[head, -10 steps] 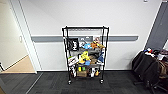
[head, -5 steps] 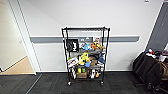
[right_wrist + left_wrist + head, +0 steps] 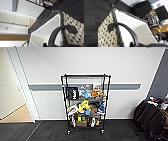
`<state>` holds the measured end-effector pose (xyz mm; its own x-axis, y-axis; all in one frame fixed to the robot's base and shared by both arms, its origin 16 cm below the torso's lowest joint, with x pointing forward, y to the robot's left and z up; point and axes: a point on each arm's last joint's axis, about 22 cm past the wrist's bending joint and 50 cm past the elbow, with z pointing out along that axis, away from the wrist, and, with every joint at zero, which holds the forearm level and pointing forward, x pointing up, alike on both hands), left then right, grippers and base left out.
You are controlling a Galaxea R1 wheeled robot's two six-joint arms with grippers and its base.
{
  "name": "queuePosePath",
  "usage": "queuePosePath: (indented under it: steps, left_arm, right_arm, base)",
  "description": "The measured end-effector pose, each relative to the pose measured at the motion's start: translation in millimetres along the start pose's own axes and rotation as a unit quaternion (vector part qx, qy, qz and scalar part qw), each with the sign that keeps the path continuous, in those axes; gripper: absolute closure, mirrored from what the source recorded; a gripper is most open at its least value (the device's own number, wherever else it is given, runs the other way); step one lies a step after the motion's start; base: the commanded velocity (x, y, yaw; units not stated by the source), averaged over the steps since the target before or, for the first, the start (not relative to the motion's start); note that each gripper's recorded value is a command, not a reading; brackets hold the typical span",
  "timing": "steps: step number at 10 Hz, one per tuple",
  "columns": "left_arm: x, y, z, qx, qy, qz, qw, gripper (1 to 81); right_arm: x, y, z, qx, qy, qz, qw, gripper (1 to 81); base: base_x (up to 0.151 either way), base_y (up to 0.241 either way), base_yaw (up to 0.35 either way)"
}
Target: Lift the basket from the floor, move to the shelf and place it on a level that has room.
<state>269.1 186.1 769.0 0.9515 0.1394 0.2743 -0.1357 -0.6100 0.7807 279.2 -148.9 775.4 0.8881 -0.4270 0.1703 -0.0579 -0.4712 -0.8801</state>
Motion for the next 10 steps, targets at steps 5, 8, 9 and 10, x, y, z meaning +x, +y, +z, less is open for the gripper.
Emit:
queuePosePath:
  steps: [5,8,9,10]
  left_arm:
    - [-0.1,-0.1,-0.2,0.0,0.0,0.0,1.0,81.1]
    - [-0.2,-0.1,-0.2,0.0,0.0,0.0,1.0,81.1]
    - [-0.2,-0.2,-0.2,0.0,0.001,0.0,1.0,81.1]
    - [0.3,-0.2,0.0,0.0,0.001,0.0,1.0,81.1]
  right_arm:
    - [0.2,-0.2,0.0,0.0,0.001,0.0,1.0,81.1]
    - [0.5,-0.3,0.0,0.0,0.002,0.0,1.0,81.1]
    - [0.3,-0.2,0.0,0.0,0.002,0.0,1.0,81.1]
    - [0.7,-0.2,0.2,0.0,0.002,0.0,1.0,81.1]
  base:
    - [0.104,0.0,0.0]
    - [0.114,0.0,0.0]
    - [0.114,0.0,0.0]
    - [0.114,0.0,0.0]
